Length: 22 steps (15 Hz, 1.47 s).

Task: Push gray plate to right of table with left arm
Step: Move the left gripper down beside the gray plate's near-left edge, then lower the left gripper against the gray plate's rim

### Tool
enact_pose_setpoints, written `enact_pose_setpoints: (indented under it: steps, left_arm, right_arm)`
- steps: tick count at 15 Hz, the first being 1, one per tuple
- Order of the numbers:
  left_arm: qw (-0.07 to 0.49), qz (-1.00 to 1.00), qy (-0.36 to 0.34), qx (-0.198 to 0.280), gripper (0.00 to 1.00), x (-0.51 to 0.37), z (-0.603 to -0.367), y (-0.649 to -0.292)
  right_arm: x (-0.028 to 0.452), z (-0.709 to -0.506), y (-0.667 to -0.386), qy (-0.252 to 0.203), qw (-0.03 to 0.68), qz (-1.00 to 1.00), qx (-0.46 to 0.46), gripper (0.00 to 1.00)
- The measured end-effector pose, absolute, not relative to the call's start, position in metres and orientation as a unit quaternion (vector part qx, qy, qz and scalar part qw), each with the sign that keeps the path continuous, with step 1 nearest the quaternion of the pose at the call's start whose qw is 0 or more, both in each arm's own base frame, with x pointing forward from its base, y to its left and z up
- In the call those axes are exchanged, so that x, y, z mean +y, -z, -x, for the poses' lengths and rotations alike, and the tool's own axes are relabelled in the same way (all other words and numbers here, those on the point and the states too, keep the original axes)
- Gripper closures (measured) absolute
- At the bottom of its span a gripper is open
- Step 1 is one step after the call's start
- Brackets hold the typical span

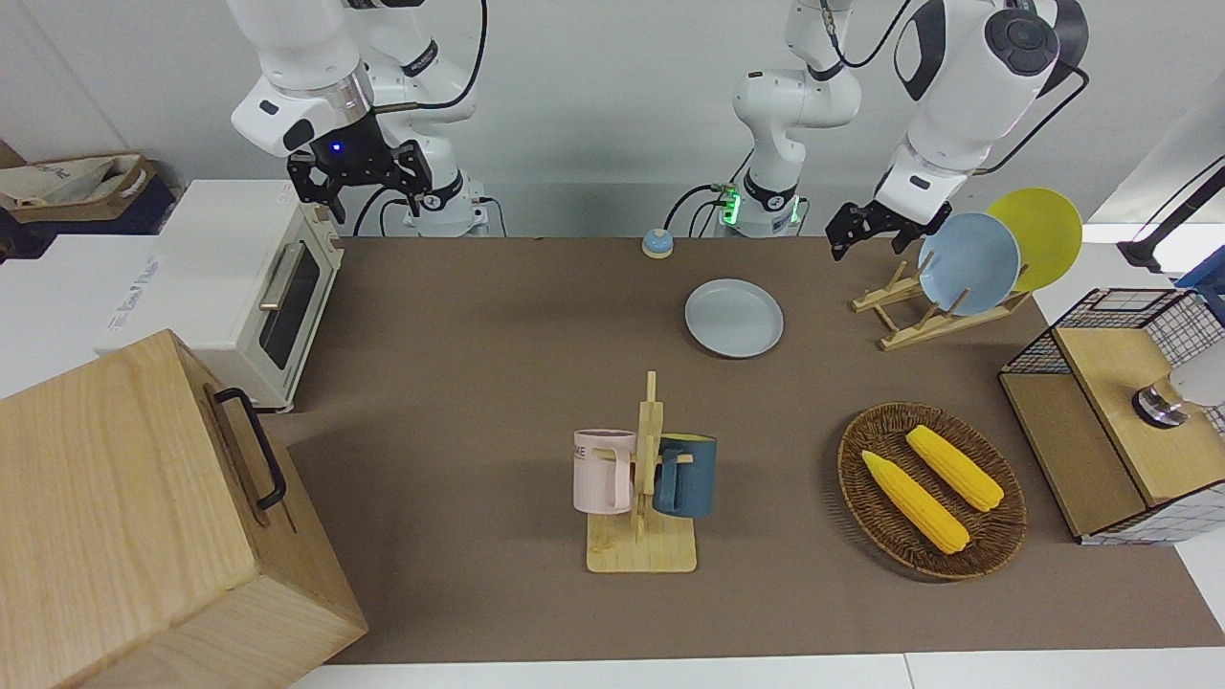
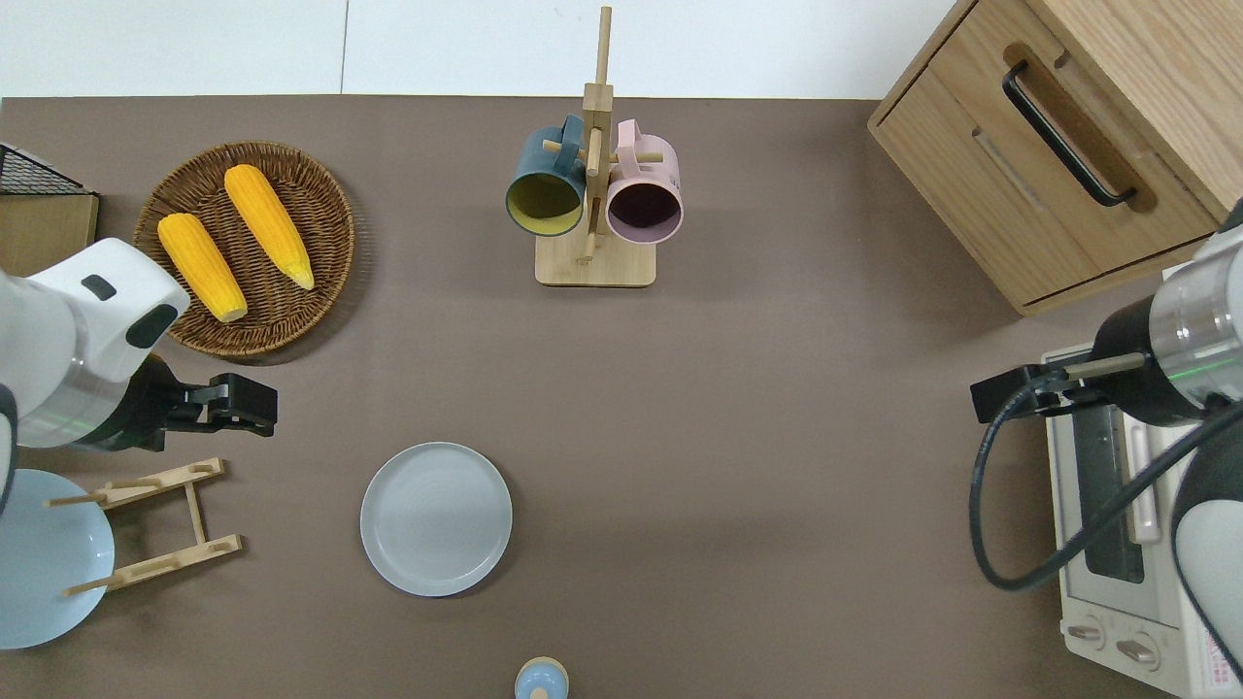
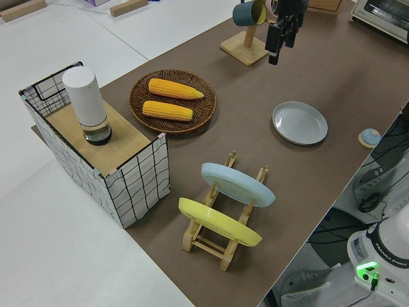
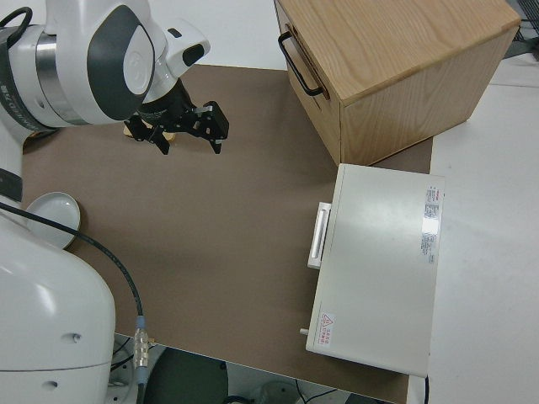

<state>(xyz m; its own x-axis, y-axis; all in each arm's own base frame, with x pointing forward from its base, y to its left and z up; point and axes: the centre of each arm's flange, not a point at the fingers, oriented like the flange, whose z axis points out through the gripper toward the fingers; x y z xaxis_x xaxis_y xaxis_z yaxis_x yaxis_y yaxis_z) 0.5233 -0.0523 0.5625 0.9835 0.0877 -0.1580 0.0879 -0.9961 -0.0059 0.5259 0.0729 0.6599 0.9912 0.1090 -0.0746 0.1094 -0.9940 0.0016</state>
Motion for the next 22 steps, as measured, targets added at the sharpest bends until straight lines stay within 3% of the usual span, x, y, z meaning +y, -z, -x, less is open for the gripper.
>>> enact_pose_setpoints:
  steps: [7, 17, 22]
  left_arm:
    - [0.009, -0.997, 0.063, 0.047, 0.00, -0.051, -0.500, -0.502]
    - [0.029, -0.996, 0.055, 0.068, 0.00, -0.043, -0.420, -0.376]
    - [0.041, -0.994, 0.063, 0.075, 0.01, -0.048, -0.408, -0.354]
  right_arm:
    - [0.073, -0.526, -0.660, 0.037, 0.003, -0.998, 0.055, 0.01]
    - [0.073, -0.526, -0.660, 0.037, 0.003, -0.998, 0.055, 0.01]
    - [0.073, -0.526, -0.660, 0.037, 0.003, -0.998, 0.055, 0.01]
